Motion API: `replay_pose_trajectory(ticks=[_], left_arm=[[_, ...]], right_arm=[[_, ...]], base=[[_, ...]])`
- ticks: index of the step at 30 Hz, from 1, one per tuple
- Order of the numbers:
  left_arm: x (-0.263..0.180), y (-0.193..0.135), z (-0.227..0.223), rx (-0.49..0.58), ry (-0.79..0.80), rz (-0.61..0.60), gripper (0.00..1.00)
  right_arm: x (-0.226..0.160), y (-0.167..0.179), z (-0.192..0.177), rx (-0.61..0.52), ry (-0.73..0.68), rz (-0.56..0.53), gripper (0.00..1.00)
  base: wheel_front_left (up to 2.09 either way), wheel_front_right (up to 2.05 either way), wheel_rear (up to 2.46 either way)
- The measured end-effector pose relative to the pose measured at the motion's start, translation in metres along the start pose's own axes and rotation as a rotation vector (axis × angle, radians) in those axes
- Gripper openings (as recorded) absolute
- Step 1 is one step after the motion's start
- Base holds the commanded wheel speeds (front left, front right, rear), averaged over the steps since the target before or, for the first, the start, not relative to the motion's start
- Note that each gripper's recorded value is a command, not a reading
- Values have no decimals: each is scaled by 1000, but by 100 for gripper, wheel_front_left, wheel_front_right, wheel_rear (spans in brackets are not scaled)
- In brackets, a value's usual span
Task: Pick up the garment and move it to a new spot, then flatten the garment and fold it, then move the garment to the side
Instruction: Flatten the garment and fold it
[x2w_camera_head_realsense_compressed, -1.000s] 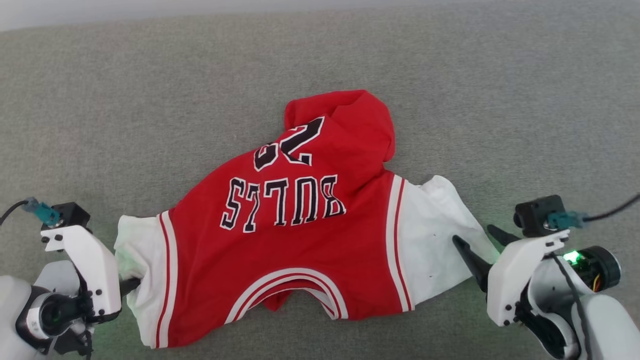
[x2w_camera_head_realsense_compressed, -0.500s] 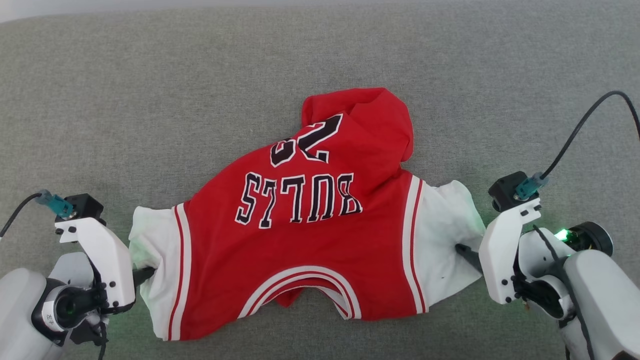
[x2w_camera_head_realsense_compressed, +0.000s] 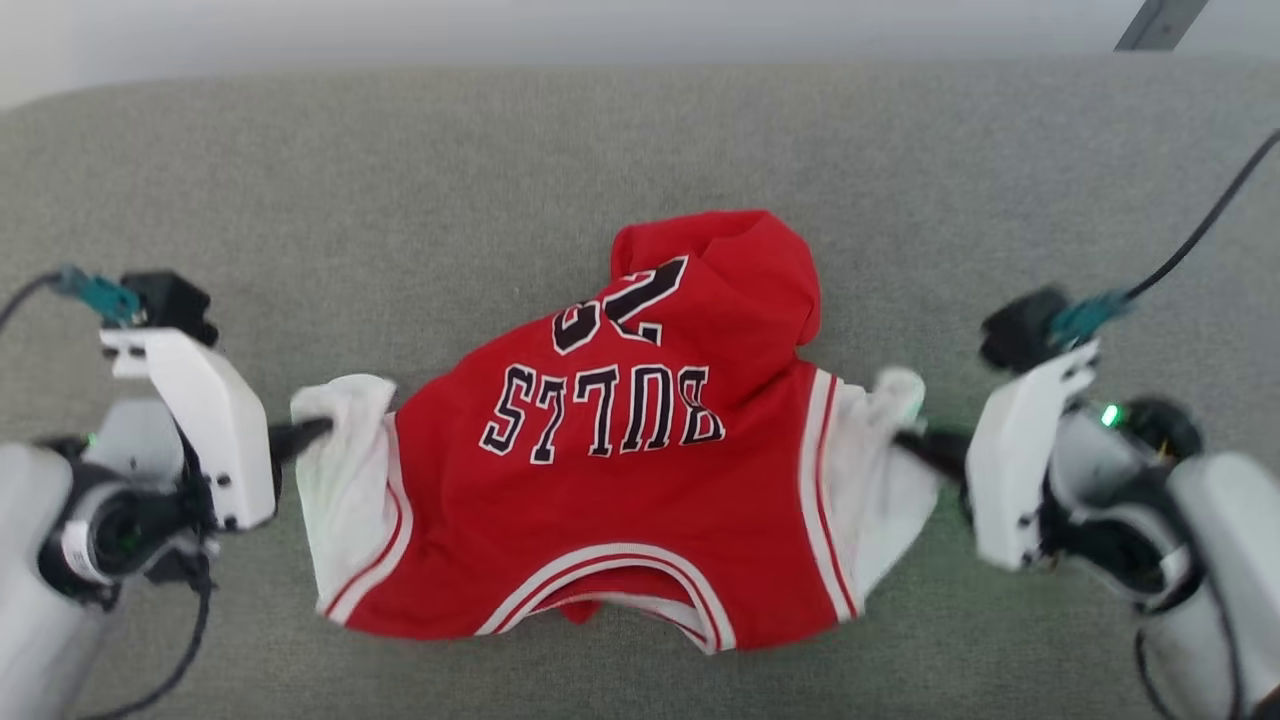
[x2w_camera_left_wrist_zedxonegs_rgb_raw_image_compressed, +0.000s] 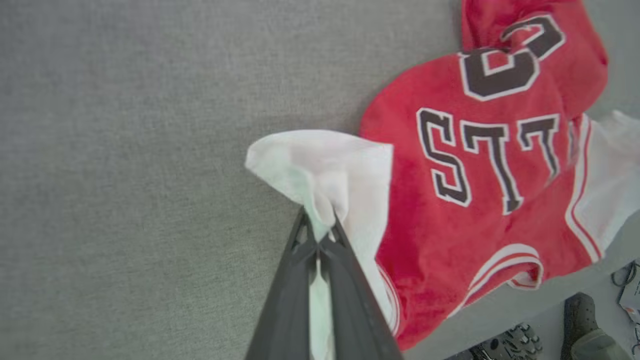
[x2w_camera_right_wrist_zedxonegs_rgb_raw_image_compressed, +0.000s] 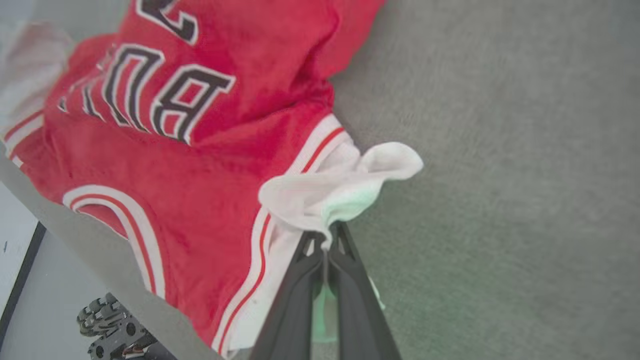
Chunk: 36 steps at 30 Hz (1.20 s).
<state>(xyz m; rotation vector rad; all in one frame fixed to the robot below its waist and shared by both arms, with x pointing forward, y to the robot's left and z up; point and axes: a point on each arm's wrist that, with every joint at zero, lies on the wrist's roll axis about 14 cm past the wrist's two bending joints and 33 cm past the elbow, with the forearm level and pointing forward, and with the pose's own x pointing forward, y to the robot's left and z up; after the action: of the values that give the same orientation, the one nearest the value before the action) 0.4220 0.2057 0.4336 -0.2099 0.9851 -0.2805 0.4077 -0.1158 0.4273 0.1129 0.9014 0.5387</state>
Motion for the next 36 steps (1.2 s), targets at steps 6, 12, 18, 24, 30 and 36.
replay_pose_trajectory(ticks=[6,12,18,24,30,36], left_arm=[[-43,-24,53,93,-139,-21,0],[-88,-43,99,157,-272,-15,0],[-134,-55,142,185,-418,4,0],[-179,-71,185,215,-578,-3,0],[-216,-89,224,254,-733,-25,0],[-224,-96,251,293,-810,-26,0]], right_arm=[[-42,8,62,-37,-188,3,0],[-88,21,119,-61,-372,13,0],[-140,32,179,-59,-593,22,0],[-187,48,229,-77,-790,33,0],[-217,69,265,-104,-924,62,0],[-231,75,292,-142,-1019,37,0]], base=[[0,0,0],[0,0,0],[0,0,0],[0,0,0],[0,0,0],[0,0,0]])
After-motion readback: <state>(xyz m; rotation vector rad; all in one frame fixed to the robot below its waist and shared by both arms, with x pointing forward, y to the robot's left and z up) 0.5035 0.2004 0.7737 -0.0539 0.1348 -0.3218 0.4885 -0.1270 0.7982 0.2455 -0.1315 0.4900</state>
